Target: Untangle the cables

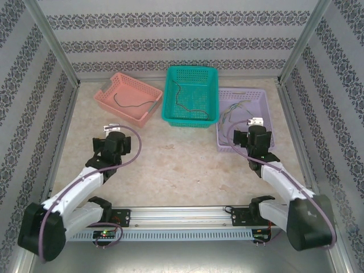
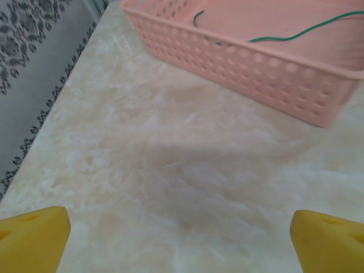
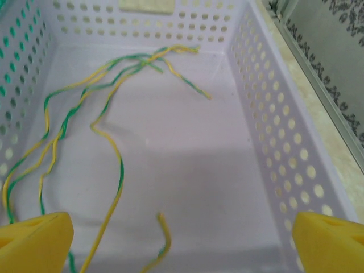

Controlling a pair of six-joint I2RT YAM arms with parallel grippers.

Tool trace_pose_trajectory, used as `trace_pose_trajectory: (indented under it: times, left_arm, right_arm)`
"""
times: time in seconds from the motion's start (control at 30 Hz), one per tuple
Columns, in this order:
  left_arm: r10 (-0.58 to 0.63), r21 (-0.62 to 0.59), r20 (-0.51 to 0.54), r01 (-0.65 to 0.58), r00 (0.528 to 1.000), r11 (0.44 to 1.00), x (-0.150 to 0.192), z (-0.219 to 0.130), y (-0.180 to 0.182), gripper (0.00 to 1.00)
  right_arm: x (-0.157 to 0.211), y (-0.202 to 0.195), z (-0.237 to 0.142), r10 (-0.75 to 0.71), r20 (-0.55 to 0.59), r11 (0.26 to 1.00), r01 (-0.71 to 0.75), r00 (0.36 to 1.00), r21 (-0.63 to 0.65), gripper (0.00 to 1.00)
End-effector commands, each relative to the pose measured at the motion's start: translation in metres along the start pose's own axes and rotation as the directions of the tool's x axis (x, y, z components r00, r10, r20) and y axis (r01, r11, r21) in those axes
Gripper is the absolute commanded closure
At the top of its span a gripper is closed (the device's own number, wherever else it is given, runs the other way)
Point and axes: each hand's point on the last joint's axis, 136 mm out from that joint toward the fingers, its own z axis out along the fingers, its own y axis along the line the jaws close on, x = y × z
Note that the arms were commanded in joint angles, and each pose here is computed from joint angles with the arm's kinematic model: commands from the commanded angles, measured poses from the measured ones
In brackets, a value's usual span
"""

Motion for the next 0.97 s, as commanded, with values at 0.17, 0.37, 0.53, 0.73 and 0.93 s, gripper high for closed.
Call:
trace_pose_trajectory:
  times: [0.17, 0.37, 0.53, 0.73, 0.93]
  left_arm:
    - [-0.163, 0.141, 0.215, 0.134, 0.963, 0.981, -0.023, 0.055, -0.005, 0.01]
    - [-0.154, 0.174, 0.232, 0.114, 0.961, 0.978, -0.014, 0.089, -0.012, 0.01]
    - [-0.162, 0.147, 0.165, 0.138, 0.973, 0.979, -0.008, 0.096, -0.008, 0.01]
    - [-0.16, 0.145, 0.174, 0.136, 0.972, 0.98, -0.009, 0.096, -0.007, 0.01]
    - [-0.151, 0.141, 0.179, 0.126, 0.972, 0.982, -0.01, 0.096, -0.008, 0.0]
  right_arm:
    - [-0.023, 0.001, 0.052, 0.113, 0.153, 0.987, -0.093, 0.982, -0.13, 0.02]
    - [-0.014, 0.008, 0.053, 0.098, 0.208, 0.986, -0.067, 0.973, -0.152, 0.02]
    - [-0.015, 0.008, 0.055, 0.082, 0.207, 0.991, -0.058, 0.975, -0.123, 0.02]
    - [-0.015, 0.016, 0.055, 0.052, 0.205, 0.99, -0.024, 0.977, -0.137, 0.02]
    - [-0.016, 0.019, 0.054, 0.052, 0.206, 0.985, -0.017, 0.977, -0.169, 0.02]
